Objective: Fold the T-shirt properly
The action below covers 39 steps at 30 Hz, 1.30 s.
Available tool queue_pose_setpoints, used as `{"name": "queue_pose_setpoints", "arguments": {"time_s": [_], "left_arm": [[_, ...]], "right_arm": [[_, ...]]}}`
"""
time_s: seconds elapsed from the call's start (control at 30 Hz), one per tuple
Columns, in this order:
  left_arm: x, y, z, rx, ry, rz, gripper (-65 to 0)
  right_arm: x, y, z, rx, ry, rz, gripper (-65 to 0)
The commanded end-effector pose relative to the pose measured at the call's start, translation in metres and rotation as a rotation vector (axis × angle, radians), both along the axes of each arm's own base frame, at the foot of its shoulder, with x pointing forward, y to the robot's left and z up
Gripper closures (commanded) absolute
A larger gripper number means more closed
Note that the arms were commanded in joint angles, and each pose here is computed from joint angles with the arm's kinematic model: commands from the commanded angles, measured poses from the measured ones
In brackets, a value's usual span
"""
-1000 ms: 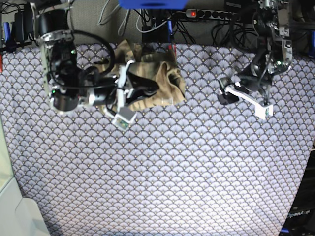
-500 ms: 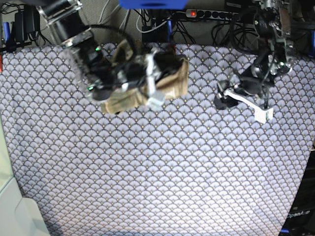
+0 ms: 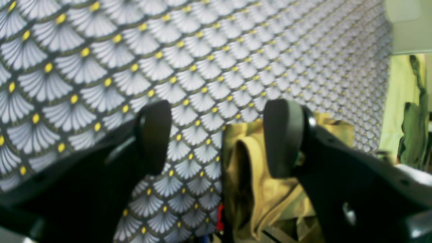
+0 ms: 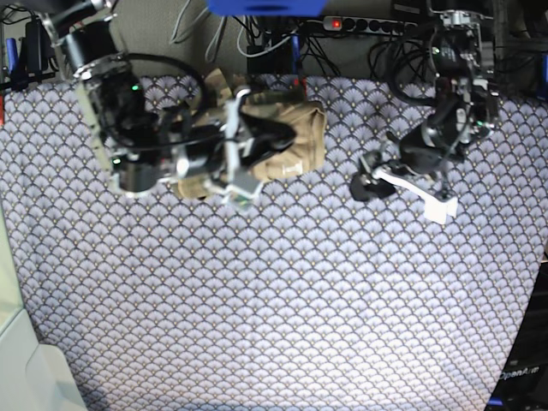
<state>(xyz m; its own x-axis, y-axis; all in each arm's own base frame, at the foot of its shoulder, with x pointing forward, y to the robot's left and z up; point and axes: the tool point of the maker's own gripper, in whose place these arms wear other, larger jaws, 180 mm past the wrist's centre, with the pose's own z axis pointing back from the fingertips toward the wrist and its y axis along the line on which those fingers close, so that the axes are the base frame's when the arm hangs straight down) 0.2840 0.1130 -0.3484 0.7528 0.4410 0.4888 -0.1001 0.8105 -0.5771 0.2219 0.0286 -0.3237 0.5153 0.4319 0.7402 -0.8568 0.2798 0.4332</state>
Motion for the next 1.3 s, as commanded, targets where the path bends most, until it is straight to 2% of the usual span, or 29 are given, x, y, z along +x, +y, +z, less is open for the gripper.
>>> {"name": "queue_pose_setpoints", "arguments": {"time_s": [0.0, 0.1, 0.27, 0.43, 0.6, 1.0, 1.27], "left_arm": [[0.007, -0.008, 0.009, -0.018, -0.035, -0.018, -42.1], [0.005, -0.027, 0.000, -0.021, -0.009, -0.069, -42.1], [0.008, -0.050, -0.020, 0.071, 0.012, -0.123, -42.1], [0.010, -0.053, -0.043, 0.152, 0.060, -0.130, -42.1], [0.009, -0.041, -0.070, 0.224, 0.124, -0.120, -42.1], [0.008, -0.039, -0.075, 0.244, 0.136, -0.122, -42.1], [-0.003, -0.046, -0.093, 0.250, 0.188, -0.153, -42.1]], "right_arm": [[0.010, -0.005, 0.013, 0.026, -0.038, -0.016, -5.8], [0.026, -0.034, 0.013, -0.018, -0.062, -0.082, -5.8], [0.043, -0.072, 0.016, -0.072, -0.095, -0.162, -5.8], [0.044, -0.084, 0.011, -0.099, -0.087, -0.180, -5.8], [0.039, -0.089, 0.004, -0.097, -0.062, -0.197, -5.8], [0.042, -0.128, -0.066, -0.107, 0.186, -0.376, -5.8], [0.038, -0.126, -0.070, -0.102, 0.206, -0.379, -5.8]]}}
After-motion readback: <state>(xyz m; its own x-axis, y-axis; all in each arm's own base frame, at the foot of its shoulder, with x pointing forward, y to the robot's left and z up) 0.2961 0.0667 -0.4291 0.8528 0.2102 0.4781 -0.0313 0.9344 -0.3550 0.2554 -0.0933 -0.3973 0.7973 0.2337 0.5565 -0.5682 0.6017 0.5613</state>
